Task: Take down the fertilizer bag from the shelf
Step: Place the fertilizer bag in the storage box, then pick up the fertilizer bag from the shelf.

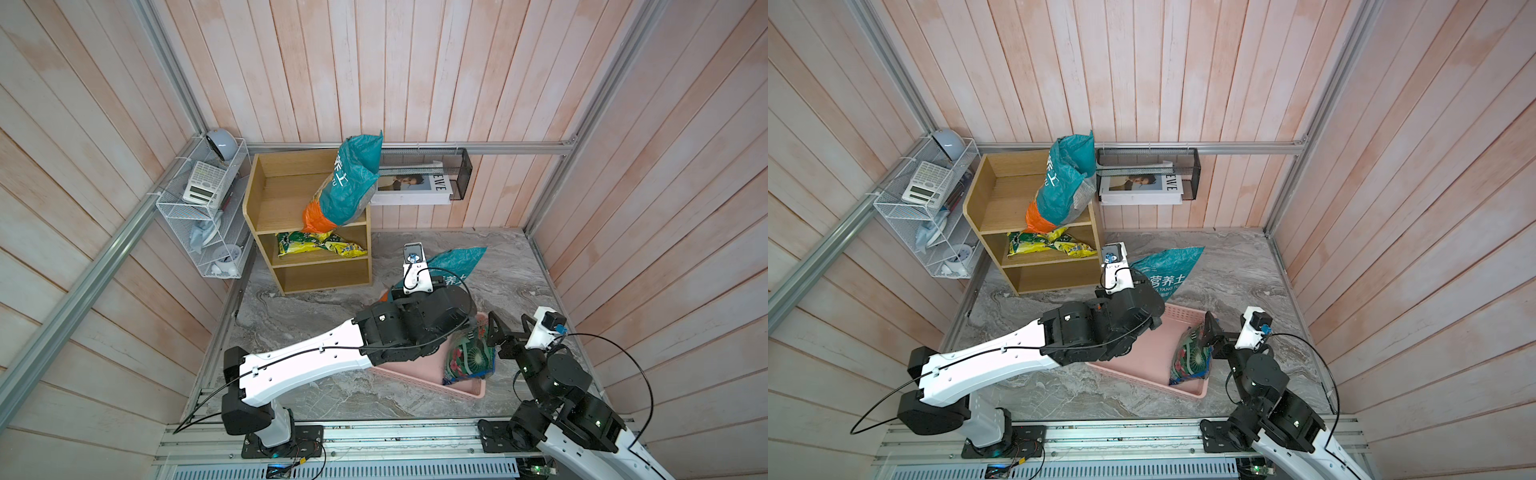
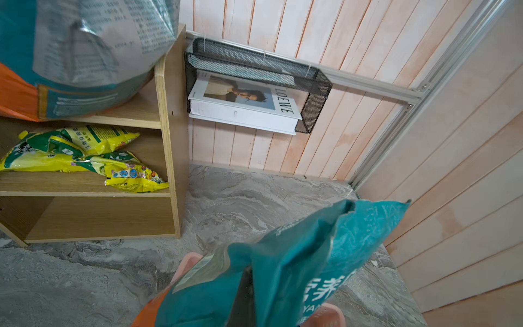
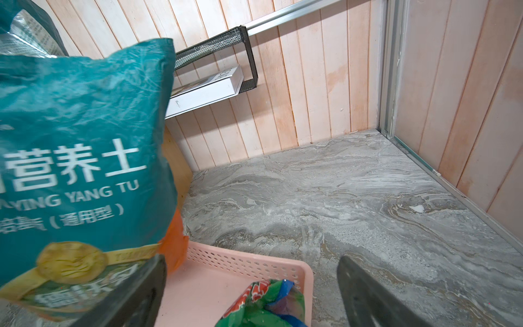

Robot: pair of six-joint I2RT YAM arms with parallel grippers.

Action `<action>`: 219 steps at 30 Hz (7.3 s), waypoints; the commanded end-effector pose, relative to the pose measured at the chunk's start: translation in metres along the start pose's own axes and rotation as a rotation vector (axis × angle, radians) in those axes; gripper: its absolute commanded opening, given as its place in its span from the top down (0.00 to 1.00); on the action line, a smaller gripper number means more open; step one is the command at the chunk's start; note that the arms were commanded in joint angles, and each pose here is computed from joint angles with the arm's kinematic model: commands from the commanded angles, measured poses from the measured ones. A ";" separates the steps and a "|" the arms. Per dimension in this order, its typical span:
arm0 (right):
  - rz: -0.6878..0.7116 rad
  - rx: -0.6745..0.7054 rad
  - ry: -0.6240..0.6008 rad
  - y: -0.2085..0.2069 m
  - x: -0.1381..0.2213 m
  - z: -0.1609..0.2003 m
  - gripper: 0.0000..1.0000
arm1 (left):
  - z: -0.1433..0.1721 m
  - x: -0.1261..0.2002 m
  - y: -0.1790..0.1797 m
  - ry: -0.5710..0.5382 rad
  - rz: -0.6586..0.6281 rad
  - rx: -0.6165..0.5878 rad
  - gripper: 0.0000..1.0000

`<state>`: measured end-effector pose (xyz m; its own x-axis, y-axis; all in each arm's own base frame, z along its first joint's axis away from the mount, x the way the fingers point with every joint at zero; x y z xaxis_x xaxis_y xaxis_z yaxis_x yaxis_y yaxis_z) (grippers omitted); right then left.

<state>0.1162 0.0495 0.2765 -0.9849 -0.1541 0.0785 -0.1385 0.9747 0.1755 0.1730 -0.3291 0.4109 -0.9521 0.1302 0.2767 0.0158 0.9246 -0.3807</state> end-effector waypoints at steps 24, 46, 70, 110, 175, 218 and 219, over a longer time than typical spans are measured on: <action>0.018 -0.029 -0.032 -0.005 0.010 -0.020 0.02 | 0.089 -0.004 -0.054 0.125 0.202 0.396 1.00; 0.042 0.030 -0.003 0.001 0.011 -0.058 0.02 | 0.167 0.036 -0.075 0.175 0.356 0.677 1.00; 0.010 0.020 0.001 0.001 0.011 -0.046 0.02 | 0.202 0.031 -0.049 0.207 0.476 0.757 0.44; -0.001 0.029 -0.008 0.000 0.011 -0.039 0.02 | -0.101 -0.056 0.094 -0.376 -0.065 -0.605 0.00; -0.064 0.086 0.069 0.033 -0.029 -0.023 0.02 | -0.191 -0.080 0.088 -0.431 0.035 -0.646 0.21; -0.121 0.041 0.070 0.034 -0.022 -0.029 0.02 | -0.158 0.085 0.066 -0.322 -0.081 -0.199 1.00; -0.121 0.040 0.073 0.034 -0.022 -0.029 0.02 | -0.150 0.082 0.066 -0.302 -0.052 -0.189 1.00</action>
<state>0.1400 0.0841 0.2978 -0.9520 -0.2634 0.1561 -0.2466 0.9618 0.1189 0.1473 -0.2242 0.5369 -1.0000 -0.0046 0.0046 -0.0047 0.9999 -0.0166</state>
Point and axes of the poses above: each gripper's point midway between its finger pads, its own x axis back along the fingers, its own y axis along the line the jaws close on, z = x × y, the point moved 9 cm from there along x, back along the fingers, and after that the axes turned 9 degrees about x, right-handed, at the moved point
